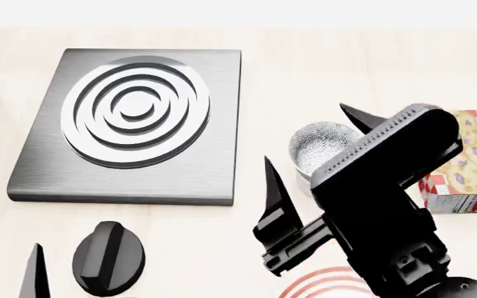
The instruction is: Pick the akita bowl on the ramekin and place it on the plate.
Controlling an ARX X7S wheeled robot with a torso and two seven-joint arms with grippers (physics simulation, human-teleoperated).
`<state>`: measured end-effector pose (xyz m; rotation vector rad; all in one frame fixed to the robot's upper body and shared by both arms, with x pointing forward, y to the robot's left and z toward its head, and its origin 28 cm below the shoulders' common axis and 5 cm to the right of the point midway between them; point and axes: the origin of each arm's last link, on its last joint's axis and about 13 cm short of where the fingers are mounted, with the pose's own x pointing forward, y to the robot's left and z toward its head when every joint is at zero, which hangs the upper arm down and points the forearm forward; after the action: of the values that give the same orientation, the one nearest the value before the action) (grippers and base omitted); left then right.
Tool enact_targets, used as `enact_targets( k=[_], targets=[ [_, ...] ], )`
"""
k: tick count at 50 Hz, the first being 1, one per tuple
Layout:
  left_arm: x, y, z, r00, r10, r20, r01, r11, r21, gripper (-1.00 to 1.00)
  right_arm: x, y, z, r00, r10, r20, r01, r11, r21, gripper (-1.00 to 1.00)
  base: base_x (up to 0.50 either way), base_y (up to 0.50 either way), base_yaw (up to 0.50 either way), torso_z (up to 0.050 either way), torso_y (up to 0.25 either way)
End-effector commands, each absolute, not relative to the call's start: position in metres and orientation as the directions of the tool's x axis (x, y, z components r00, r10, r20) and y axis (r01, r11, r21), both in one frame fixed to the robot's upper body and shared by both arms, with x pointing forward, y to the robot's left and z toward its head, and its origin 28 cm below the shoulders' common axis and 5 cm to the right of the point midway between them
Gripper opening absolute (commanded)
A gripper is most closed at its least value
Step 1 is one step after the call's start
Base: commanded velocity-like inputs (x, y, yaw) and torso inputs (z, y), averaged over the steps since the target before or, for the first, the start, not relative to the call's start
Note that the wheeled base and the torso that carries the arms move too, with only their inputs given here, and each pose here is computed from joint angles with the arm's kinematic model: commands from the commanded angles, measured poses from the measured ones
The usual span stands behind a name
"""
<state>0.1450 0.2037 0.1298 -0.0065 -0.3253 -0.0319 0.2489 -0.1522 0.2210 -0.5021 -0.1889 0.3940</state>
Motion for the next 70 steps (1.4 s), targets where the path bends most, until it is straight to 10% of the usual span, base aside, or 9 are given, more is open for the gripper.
enact_targets(
  k=[1,70],
  targets=[
    [0.146,0.202,0.128,0.949,-0.036,0.312,0.039,0.999,-0.004,1.0,0.286,-0.175,0.248,0.874,0.431,-0.223,-0.475,0.664,-0.578,1.0,0.0,0.0,0.0,0.0,0.0],
    [0.148,0.203,0.126,0.955,-0.029,0.295,0.035,0.999,-0.015,1.0,0.381,-0.173,0.241,0.747,0.269,-0.608,-0.662,0.386,-0.642,1.0,0.0,0.0,0.0,0.0,0.0]
  ],
)
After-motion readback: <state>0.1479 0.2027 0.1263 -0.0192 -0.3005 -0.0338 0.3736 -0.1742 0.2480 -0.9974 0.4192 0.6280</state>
